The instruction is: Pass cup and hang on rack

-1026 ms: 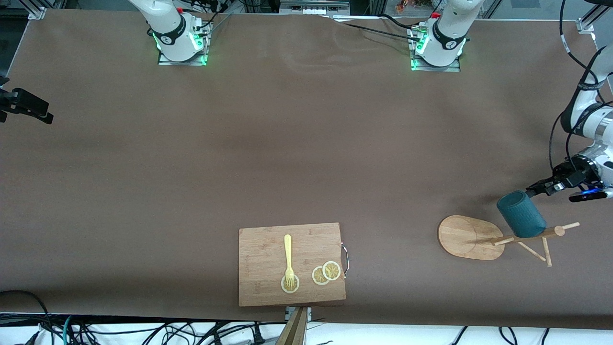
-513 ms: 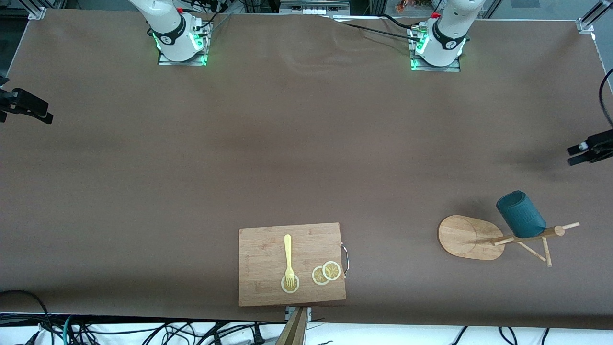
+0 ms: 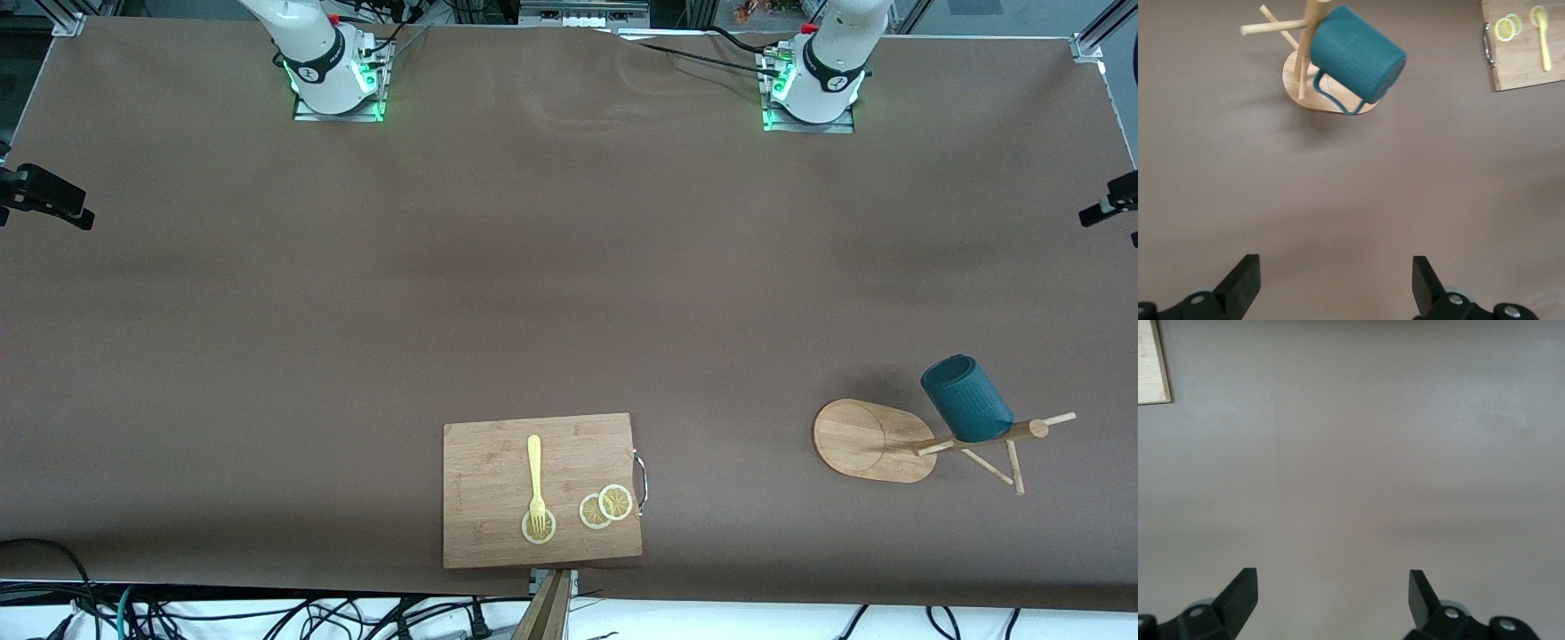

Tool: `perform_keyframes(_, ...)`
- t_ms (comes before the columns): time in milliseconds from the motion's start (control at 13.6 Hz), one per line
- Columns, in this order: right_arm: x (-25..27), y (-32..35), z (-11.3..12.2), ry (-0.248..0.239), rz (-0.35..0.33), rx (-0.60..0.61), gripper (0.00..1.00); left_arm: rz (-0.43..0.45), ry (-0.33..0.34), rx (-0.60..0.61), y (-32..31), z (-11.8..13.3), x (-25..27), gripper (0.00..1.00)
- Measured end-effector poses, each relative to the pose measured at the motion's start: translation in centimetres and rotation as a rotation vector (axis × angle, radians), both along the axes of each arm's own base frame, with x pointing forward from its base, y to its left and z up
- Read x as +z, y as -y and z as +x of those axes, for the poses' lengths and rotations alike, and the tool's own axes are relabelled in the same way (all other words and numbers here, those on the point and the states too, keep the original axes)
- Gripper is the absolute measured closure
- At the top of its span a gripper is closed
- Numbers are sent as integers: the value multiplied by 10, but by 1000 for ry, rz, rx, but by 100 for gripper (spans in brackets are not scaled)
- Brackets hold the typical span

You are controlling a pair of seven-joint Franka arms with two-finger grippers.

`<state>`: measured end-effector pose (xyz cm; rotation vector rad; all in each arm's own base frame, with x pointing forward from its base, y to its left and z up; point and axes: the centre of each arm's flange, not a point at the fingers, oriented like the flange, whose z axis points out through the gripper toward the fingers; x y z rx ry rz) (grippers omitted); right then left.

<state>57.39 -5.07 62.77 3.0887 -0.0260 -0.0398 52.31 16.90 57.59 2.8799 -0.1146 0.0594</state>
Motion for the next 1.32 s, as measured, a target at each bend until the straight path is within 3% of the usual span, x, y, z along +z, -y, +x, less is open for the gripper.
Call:
perform_keyframes(293,0,1,0,-1,0,-1,0,145,-109,181,119,5,16,0)
perform_keyframes(513,0,1,0,-1,0,-1,0,213,-154,290,169,6,6,0)
perform_keyframes(953,0,1,0,-1,0,-2,0,205,-177,361,138,3,-1,0)
perform_keyframes(1320,0,2,0,-1,0,-4,0,210,-132,377,140,-6,-18,0)
